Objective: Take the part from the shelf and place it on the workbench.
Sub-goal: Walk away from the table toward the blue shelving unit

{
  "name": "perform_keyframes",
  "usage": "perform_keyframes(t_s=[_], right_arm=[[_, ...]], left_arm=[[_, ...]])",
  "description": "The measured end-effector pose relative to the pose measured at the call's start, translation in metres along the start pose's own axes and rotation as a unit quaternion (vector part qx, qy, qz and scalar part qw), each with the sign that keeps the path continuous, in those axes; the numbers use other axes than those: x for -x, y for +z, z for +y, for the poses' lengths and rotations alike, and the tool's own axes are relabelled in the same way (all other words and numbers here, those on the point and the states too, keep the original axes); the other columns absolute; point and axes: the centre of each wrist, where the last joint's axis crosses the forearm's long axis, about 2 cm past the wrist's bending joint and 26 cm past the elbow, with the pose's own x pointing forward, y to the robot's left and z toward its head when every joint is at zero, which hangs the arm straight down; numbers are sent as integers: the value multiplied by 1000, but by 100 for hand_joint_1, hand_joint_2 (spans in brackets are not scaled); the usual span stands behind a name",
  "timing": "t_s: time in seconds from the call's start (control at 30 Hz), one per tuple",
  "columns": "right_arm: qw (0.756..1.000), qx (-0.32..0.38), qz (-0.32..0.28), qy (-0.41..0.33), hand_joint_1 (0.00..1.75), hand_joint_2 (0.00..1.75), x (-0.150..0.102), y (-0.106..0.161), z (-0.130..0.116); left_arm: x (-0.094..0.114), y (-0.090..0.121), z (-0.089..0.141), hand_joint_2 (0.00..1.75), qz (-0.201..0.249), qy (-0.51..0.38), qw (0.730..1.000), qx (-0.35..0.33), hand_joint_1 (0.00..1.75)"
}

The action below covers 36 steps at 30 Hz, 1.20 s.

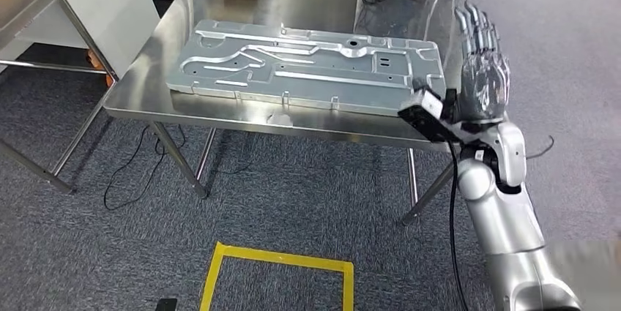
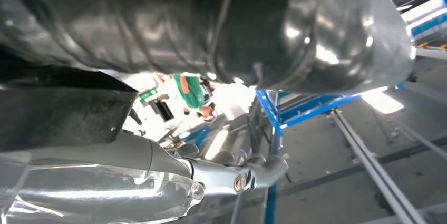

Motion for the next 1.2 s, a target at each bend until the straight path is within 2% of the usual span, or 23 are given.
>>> perform_keyframes(t_s=[0.27, 0.5, 0.9, 1.2], right_arm=[[1000, -6, 20, 8, 0, 0, 4, -41, 5], [999, -13, 31, 12, 0, 0, 7, -53, 11], [998, -19, 59, 20, 0, 0, 18, -55, 27], [996, -27, 86, 28, 0, 0, 39, -38, 32]], left_arm=[[-4, -2, 0, 175, 2, 3, 1000, -2, 0], [-4, -3, 2, 175, 2, 4, 1000, -6, 0], [-6, -5, 5, 175, -1, 1, 1000, -8, 0], [-6, -5, 6, 175, -1, 2, 1000, -10, 0]])
